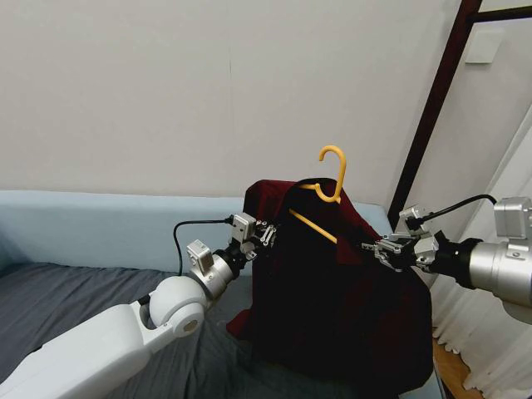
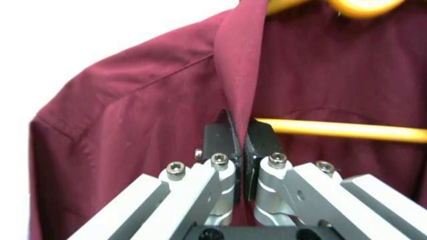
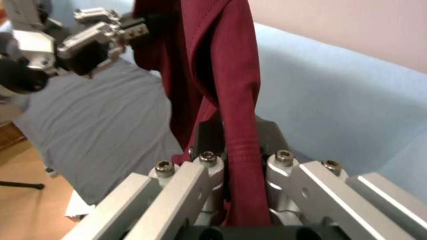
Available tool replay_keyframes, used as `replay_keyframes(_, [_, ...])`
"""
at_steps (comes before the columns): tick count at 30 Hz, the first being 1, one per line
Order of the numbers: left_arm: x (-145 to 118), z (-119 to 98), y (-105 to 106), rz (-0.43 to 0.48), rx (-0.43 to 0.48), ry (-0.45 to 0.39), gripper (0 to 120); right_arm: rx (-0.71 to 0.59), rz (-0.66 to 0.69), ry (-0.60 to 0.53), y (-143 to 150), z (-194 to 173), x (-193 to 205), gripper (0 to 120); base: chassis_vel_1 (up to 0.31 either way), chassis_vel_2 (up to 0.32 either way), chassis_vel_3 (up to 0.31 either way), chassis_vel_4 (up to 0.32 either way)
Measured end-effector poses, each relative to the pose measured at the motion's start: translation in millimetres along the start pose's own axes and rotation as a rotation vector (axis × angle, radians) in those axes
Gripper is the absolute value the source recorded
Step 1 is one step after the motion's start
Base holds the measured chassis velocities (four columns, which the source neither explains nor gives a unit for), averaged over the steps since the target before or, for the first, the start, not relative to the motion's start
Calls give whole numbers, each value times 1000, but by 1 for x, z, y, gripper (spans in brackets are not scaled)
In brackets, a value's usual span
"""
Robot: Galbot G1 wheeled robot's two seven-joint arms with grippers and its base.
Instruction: Pick up the clothes from the sofa and hang them on the clothes hanger.
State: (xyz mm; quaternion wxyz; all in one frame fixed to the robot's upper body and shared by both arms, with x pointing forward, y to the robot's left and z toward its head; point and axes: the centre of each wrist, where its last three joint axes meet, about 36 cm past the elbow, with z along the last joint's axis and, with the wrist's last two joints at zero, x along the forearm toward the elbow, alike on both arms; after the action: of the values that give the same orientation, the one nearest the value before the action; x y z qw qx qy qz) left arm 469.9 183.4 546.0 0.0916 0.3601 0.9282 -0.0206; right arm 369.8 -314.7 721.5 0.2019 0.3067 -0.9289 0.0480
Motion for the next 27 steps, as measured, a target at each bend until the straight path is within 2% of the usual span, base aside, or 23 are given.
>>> replay_keyframes(8, [-9, -26, -4, 17, -3, -30, 0, -3, 17, 3, 0, -1, 0, 4, 0, 0, 0, 0])
replay_keyframes(16, [-2, -57, -29, 45, 32, -26, 0, -21, 39, -4, -8, -3, 0, 4, 0, 0, 0, 0])
replay_keyframes(21, [3, -65, -38, 34, 39, -12, 0, -23, 40, -4, -8, -4, 1, 4, 0, 0, 0, 0])
replay_keyframes(27, [-1, -59, -38, -17, 49, 12, 0, -24, 20, -7, -2, -6, 3, 4, 0, 0, 0, 0])
